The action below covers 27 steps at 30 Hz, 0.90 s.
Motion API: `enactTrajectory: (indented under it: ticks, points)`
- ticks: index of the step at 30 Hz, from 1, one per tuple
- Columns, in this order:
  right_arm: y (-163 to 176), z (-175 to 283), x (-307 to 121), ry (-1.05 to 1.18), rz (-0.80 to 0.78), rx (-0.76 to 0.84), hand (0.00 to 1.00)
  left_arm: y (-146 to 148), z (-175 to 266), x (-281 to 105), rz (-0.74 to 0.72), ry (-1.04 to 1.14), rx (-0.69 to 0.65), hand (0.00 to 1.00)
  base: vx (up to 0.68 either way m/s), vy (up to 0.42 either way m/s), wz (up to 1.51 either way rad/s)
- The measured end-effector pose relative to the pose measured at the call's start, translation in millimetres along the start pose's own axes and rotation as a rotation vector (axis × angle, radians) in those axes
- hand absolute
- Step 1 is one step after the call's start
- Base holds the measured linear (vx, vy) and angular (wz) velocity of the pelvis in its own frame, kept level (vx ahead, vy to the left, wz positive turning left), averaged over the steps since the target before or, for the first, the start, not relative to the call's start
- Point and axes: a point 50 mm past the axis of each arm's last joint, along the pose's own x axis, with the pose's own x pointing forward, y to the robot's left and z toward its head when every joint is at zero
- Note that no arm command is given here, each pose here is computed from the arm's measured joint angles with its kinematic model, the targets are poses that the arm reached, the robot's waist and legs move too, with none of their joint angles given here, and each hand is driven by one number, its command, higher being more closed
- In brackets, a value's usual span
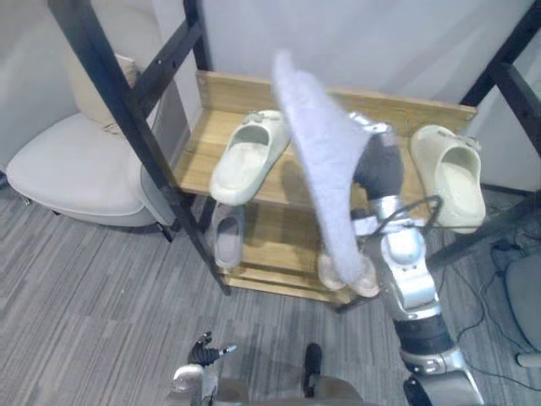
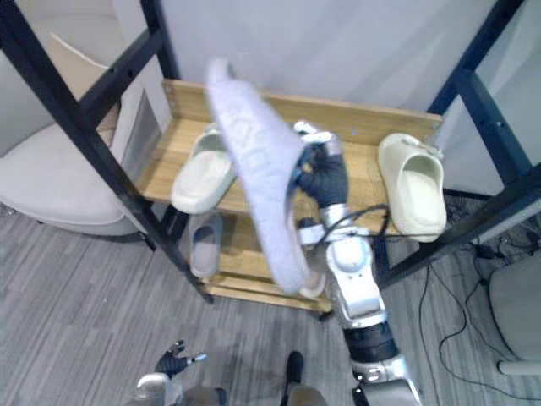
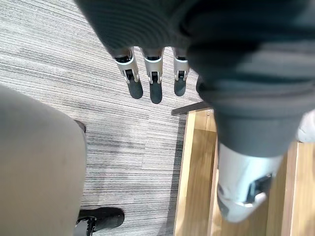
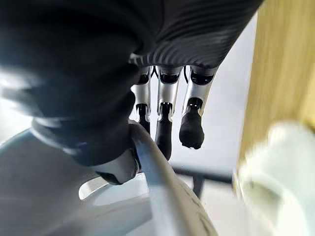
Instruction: Organize the slippers on the shoe rack
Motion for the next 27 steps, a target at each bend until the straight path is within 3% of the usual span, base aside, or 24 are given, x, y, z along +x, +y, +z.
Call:
enactTrajectory:
  ticks: [7, 13, 20, 25, 27]
  points:
    - [31, -33, -28, 0.174, 0.142, 0.064, 1.00, -1, 0, 0, -0.004, 0.001, 0.008, 0.00, 0.00, -0.006, 0.12]
    - [48, -74, -66, 0.409, 0.307, -0.040, 1.00, -5, 7, 3, -0.028, -0.025, 0.073, 0.00, 0.01, -0.020, 0.49]
    - [28, -87, -47, 0.427, 0.315, -0.260, 1.00, -12, 56, 12, -0.038, -0.167, 0.047, 0.00, -0.15, 0.041, 0.47]
    - [4, -88, -37, 0.432, 0.243, -0.398, 1.00, -7, 84, 13, -0.017, -0.262, -0.001, 0.00, -0.20, 0.035, 0.03]
    - [-18, -81, -28, 0.412, 0.142, -0.448, 1.00, 4, 84, 14, 0.025, -0.260, 0.000, 0.00, -0.08, -0.018, 0.13]
